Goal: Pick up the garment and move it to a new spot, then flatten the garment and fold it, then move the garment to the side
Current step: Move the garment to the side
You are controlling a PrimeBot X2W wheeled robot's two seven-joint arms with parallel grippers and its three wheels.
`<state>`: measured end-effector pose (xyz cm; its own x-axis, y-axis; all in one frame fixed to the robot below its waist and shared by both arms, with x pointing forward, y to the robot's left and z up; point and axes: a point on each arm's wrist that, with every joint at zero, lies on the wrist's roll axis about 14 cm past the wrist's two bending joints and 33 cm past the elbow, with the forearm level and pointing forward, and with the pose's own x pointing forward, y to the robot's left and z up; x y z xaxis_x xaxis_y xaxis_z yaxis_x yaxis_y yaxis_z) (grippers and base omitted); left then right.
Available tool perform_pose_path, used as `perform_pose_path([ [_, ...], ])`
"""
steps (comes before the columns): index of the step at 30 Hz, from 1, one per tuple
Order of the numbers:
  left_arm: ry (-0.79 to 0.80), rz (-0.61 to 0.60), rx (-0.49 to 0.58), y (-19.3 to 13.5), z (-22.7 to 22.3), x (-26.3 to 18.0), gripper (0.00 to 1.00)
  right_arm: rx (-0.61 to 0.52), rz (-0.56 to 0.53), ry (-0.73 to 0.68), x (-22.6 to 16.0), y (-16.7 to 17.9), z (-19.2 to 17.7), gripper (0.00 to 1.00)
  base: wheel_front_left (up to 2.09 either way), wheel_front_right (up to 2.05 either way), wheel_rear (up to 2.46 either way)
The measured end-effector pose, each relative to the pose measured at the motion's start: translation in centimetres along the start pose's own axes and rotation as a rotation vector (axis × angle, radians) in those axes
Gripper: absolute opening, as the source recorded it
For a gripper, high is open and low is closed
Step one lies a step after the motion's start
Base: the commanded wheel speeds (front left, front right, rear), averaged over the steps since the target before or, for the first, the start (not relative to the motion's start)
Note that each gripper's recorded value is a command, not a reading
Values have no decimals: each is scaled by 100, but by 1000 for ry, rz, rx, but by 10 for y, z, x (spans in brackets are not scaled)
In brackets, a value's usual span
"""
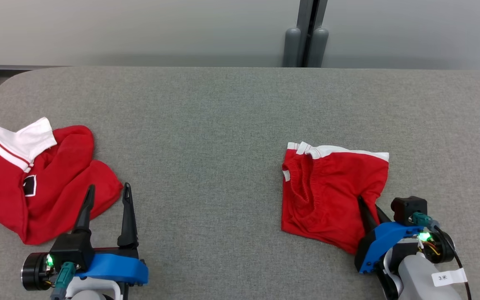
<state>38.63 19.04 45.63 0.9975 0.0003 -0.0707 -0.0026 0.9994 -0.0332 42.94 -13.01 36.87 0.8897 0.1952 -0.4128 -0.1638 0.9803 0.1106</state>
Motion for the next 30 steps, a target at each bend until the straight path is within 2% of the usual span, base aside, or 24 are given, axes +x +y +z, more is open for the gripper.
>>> perform_pose_path([
  [6, -4, -23, -3, -8, 1, 5, 100, -15, -21, -26, -3, -12, 7, 0, 0, 0, 0],
  [11, -4, -74, -7, -24, -1, 17, 100, -49, -107, -54, -14, -56, 16, 0, 0, 0, 0],
  [20, -32, -220, -7, -73, 1, 59, 100, -71, -279, -55, -45, -135, 13, 0, 0, 0, 0],
  [24, -42, -272, -5, -90, -2, 79, 100, -61, -335, -52, -54, -156, 9, 0, 0, 0, 0],
  [30, -35, -316, -4, -104, -14, 101, 100, -64, -372, -51, -57, -169, 6, 0, 0, 0, 0],
])
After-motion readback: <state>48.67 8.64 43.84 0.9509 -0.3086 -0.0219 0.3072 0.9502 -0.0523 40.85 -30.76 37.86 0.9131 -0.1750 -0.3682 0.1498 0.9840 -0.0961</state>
